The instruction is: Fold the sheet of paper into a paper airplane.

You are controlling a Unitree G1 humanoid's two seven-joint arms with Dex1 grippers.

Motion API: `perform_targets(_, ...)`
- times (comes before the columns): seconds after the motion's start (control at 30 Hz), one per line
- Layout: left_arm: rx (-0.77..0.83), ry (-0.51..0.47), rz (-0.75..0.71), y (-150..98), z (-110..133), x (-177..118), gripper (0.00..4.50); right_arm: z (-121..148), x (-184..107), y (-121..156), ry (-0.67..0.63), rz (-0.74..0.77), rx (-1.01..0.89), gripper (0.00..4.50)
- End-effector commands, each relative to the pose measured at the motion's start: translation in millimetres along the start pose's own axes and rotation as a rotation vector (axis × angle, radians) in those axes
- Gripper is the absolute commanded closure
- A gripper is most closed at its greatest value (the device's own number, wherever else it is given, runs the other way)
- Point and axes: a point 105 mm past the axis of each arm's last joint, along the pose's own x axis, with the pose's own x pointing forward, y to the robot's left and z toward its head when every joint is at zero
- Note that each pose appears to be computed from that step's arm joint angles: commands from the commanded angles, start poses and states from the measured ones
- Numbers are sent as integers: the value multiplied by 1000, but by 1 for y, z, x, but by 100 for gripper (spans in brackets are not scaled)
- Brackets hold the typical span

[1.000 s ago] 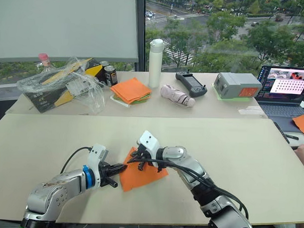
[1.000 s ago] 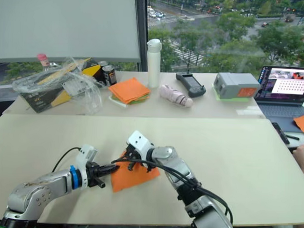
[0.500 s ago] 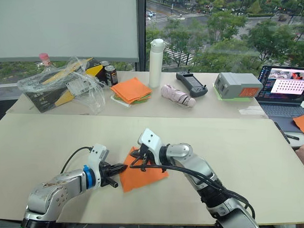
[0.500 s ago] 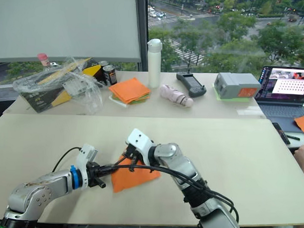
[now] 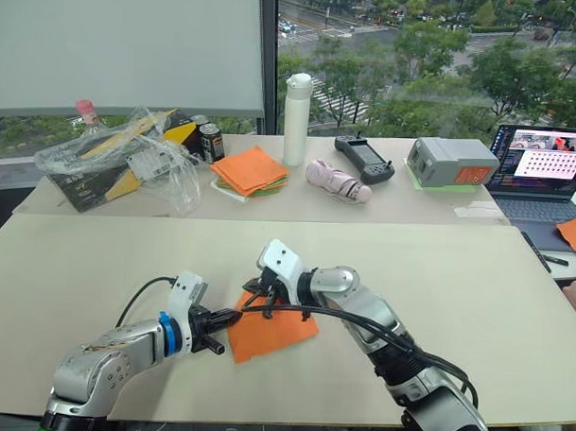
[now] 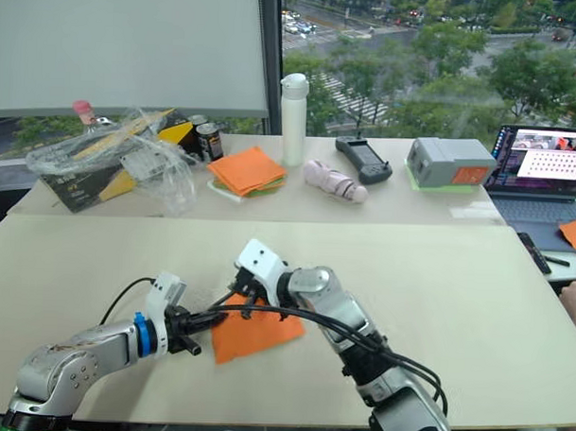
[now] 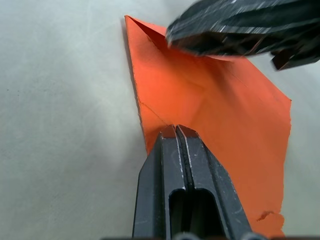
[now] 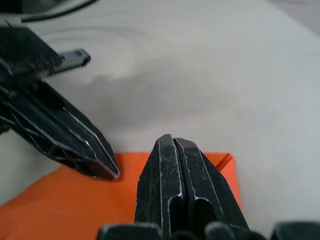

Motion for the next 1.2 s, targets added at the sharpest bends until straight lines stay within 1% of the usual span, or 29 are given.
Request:
perform_targets(0.03,-30,78,46,8,-21,-2,448,15,3,0,-43,17,-61,450)
perform_targets(0.23,-31,78,49,8,-21,-3,448,9,8,2,-22,33,-76,450)
perform_targets(0.57,-35,77,45,6,-23,-2,448,11,20,8,-18,43,-89,450)
perform_targets(0.73,-38,73,43,5,-22,-2,448,2,21,7,15,32,-89,450)
perform_targets(0.93,-39,72,41,4,-22,-2,448,-9,16,-1,53,-3,-77,450)
perform_targets(1.2,-41,72,34,3,-21,0,448,-15,18,-10,78,-60,-62,450)
